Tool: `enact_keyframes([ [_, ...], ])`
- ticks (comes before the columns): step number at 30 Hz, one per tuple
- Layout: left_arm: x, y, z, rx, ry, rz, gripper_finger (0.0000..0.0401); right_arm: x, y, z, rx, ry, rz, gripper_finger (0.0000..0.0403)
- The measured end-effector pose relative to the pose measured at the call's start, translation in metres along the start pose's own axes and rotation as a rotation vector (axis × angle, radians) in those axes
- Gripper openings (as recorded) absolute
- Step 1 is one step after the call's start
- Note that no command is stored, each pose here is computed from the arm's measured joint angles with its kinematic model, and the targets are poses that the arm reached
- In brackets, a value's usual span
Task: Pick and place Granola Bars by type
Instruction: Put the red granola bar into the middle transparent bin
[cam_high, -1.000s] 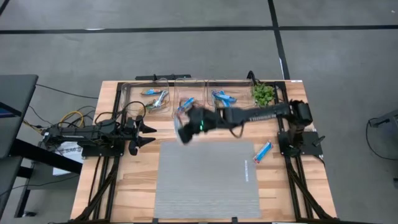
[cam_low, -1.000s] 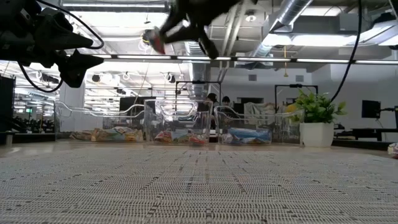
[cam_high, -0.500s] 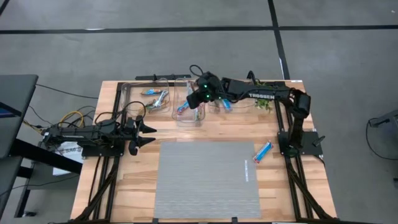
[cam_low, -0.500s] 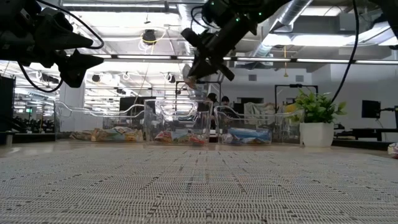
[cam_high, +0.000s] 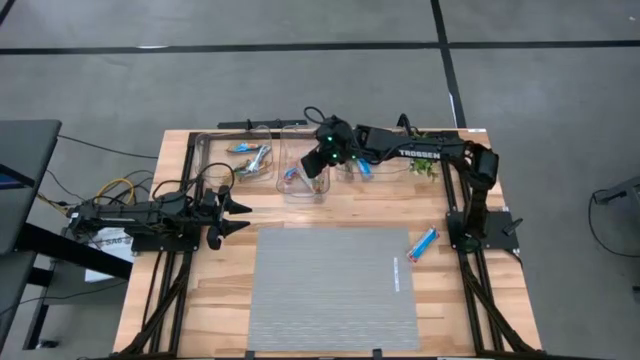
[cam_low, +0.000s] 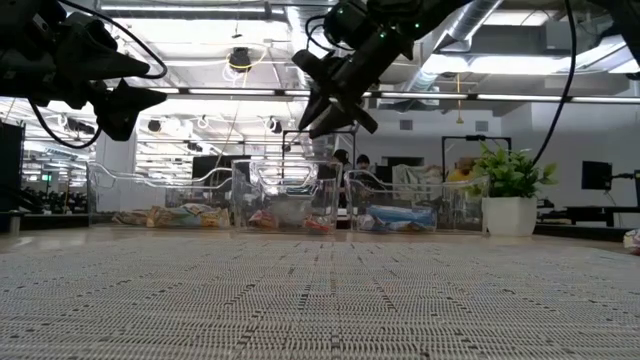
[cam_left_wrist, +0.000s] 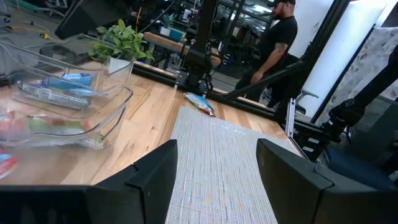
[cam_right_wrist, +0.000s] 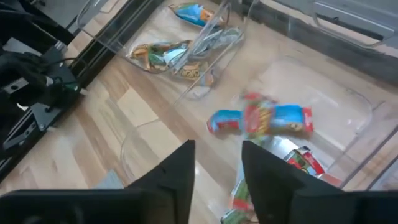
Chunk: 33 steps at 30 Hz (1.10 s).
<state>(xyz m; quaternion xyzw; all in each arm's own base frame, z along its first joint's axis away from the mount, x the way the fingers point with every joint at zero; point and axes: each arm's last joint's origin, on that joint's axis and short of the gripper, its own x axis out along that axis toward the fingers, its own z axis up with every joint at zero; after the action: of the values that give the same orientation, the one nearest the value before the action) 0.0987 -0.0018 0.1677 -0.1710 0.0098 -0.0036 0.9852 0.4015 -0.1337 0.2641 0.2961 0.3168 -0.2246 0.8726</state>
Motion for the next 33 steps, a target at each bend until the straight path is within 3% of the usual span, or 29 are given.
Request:
enact_keyframes([
  [10,0.000,0.000,0.000,0.000,0.000,0.000,0.0212,0.000,0.015,-0.011,-0.047,0.059,0.058,0.0179],
  [16,0.000,0.000,0.000,0.000,0.000,0.000,0.0212,-0.005,0.038,-0.044,-0.158,0.350,0.259,0.0189],
  [19,0.000,0.000,0.000,0.000,0.000,0.000,0.0212,-0.012,0.045,-0.069,-0.213,0.549,0.267,0.0188],
  [27,0.000,0.000,0.000,0.000,0.000,0.000,0.0212,-0.052,0.048,-0.128,-0.285,1.091,0.035,0.0179],
  [30,0.000,0.000,0.000,0.000,0.000,0.000,0.0212,-0.061,0.053,-0.140,-0.255,1.143,-0.137,0.0177],
  [33,0.000,0.000,0.000,0.000,0.000,0.000,0.0212,-0.064,0.056,-0.152,-0.174,1.070,-0.377,0.0176],
])
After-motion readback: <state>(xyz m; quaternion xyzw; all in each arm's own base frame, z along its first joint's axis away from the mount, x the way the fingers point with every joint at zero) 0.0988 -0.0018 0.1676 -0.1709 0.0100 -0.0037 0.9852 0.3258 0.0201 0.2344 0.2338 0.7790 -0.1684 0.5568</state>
